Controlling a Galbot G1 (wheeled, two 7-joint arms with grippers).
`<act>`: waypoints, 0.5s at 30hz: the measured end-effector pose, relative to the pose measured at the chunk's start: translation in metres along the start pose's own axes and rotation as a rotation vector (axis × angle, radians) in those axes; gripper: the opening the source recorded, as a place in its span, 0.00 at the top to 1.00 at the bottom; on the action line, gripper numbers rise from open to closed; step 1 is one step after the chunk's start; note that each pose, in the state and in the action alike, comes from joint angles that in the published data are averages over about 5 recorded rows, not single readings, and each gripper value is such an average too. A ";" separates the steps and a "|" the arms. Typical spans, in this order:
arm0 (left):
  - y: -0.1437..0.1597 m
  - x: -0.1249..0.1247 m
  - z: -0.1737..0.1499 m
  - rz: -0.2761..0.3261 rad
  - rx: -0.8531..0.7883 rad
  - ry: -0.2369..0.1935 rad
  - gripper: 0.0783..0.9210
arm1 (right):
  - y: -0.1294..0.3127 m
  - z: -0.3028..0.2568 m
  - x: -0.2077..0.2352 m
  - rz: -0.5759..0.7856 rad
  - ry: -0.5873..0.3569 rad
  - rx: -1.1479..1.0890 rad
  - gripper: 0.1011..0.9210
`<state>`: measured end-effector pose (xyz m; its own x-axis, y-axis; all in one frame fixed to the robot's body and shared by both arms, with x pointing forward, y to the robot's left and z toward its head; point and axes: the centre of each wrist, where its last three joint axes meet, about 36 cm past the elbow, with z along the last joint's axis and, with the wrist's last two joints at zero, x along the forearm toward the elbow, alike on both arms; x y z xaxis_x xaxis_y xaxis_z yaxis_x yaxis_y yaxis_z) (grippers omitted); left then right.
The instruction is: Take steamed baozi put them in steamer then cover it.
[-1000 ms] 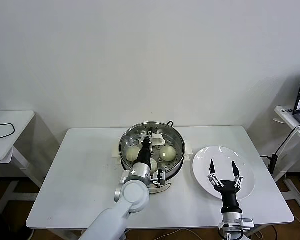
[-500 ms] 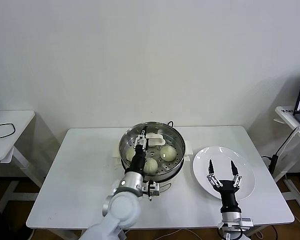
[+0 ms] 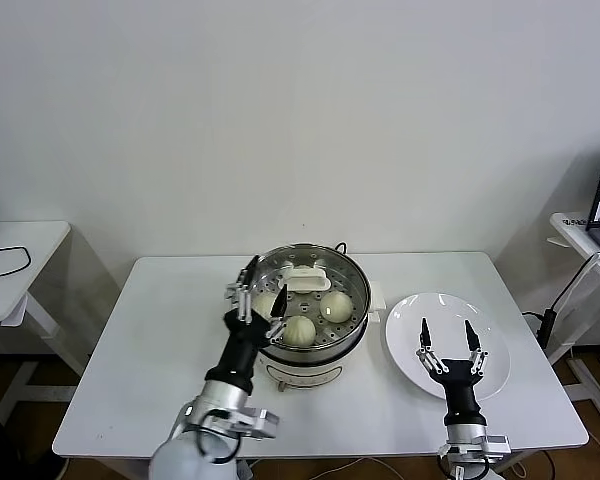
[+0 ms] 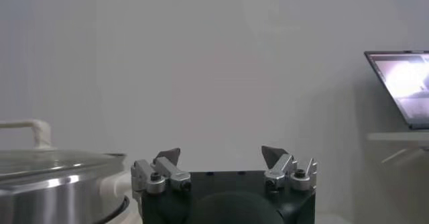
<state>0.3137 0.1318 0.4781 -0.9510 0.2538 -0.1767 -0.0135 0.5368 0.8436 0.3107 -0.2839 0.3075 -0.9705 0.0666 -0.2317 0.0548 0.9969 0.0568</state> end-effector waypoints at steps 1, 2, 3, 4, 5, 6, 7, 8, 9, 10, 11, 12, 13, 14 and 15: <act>0.003 0.002 0.003 -0.011 0.045 -0.003 0.12 | 0.001 -0.002 0.000 0.000 0.004 -0.001 0.12; 0.005 0.003 0.006 -0.022 0.089 -0.003 0.12 | 0.001 -0.004 0.000 0.000 0.008 -0.002 0.12; 0.008 0.003 0.010 -0.033 0.132 -0.003 0.12 | 0.002 -0.006 -0.001 0.000 0.012 -0.003 0.12; 0.010 0.004 0.014 -0.043 0.174 -0.001 0.12 | 0.003 -0.008 -0.001 -0.001 0.015 -0.005 0.12; 0.011 0.004 0.018 -0.053 0.212 0.003 0.12 | 0.004 -0.010 -0.002 -0.001 0.018 -0.007 0.12; 0.011 0.005 0.023 -0.062 0.250 0.009 0.12 | 0.004 -0.013 -0.003 -0.001 0.021 -0.008 0.12; 0.012 0.005 0.028 -0.069 0.287 0.016 0.12 | 0.005 -0.015 -0.003 -0.001 0.023 -0.010 0.12; 0.011 0.006 0.033 -0.076 0.321 0.024 0.12 | 0.006 -0.017 -0.003 -0.002 0.026 -0.011 0.12; 0.010 0.007 0.039 -0.082 0.354 0.034 0.12 | 0.006 -0.019 -0.003 -0.002 0.030 -0.012 0.12; 0.009 0.008 0.044 -0.087 0.385 0.044 0.12 | 0.007 -0.022 -0.003 -0.002 0.033 -0.013 0.12; 0.007 0.009 0.050 -0.091 0.413 0.053 0.12 | 0.008 -0.024 -0.003 -0.002 0.035 -0.014 0.12; 0.006 0.011 0.055 -0.095 0.439 0.062 0.12 | 0.009 -0.026 -0.003 -0.003 0.036 -0.016 0.12; 0.004 0.012 0.060 -0.098 0.462 0.071 0.12 | 0.010 -0.027 -0.004 -0.004 0.037 -0.018 0.12; 0.002 0.014 0.065 -0.100 0.483 0.079 0.12 | 0.011 -0.029 -0.004 -0.004 0.038 -0.020 0.12; 0.000 0.016 0.069 -0.101 0.502 0.086 0.12 | 0.012 -0.031 -0.004 -0.005 0.038 -0.021 0.12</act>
<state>0.3198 0.1920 0.4403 -0.9749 0.1247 -0.1845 0.0229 0.8804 0.4737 0.3079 -0.2738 0.3388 -0.9791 0.0599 -0.1945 0.0457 0.9960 0.0767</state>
